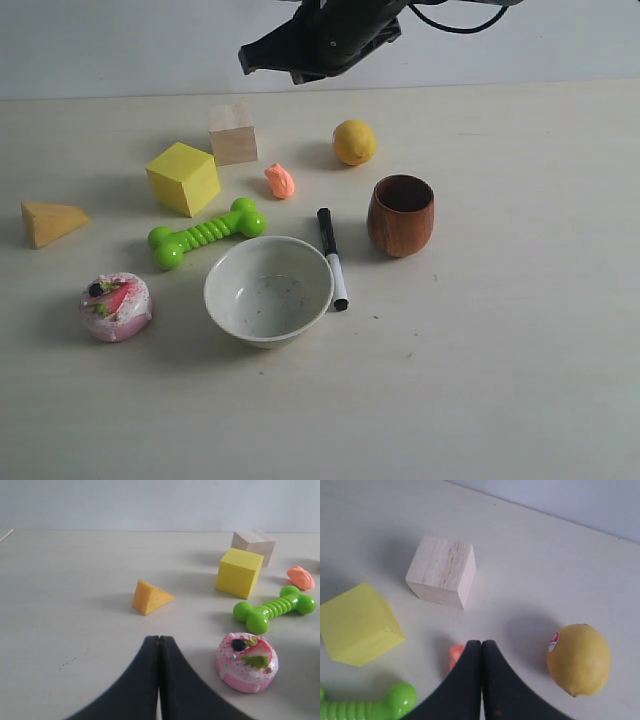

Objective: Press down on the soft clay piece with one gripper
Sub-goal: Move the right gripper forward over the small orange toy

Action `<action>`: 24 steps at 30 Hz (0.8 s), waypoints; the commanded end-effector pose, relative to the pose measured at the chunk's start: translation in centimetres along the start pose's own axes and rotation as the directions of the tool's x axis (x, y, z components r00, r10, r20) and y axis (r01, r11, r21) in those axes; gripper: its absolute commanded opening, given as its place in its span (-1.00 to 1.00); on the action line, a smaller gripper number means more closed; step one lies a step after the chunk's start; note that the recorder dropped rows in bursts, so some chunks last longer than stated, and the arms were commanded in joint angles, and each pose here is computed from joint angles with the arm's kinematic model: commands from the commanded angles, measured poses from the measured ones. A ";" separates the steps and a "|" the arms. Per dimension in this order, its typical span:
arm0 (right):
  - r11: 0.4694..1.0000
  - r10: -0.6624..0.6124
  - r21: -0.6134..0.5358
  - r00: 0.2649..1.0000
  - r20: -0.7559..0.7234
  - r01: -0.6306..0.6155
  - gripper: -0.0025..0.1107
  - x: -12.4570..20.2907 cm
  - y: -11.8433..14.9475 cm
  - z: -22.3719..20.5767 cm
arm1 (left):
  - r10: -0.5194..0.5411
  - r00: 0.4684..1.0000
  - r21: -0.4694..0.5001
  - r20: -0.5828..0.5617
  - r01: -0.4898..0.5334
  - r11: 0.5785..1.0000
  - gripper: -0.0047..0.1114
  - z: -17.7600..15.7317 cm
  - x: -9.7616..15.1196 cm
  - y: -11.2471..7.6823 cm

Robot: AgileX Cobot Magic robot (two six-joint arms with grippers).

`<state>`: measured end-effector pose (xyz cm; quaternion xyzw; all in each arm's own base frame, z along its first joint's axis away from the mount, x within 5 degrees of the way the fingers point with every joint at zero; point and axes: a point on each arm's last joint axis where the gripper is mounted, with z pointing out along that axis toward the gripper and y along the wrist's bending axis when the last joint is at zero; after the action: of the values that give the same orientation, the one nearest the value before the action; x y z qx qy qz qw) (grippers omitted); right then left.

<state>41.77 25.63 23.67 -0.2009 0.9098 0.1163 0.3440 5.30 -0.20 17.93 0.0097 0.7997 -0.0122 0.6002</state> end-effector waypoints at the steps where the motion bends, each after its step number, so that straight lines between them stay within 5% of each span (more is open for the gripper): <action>1: 1.000 0.004 -0.009 0.999 0.048 -0.003 -0.96 -0.7 0.1 -0.2 | -0.002 1.000 0.006 0.015 0.001 1.000 -0.92 0.0 -0.2 0.0; 24: 0.992 0.110 -0.073 0.992 0.060 -0.105 -0.96 -0.2 0.6 1.5 | -0.002 1.000 0.006 0.015 0.001 1.000 -0.92 0.0 -0.2 0.0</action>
<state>42.12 26.47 23.61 -0.1536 0.9042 0.1750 0.3581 5.30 -0.20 17.93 0.0097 0.7997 -0.0122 0.6002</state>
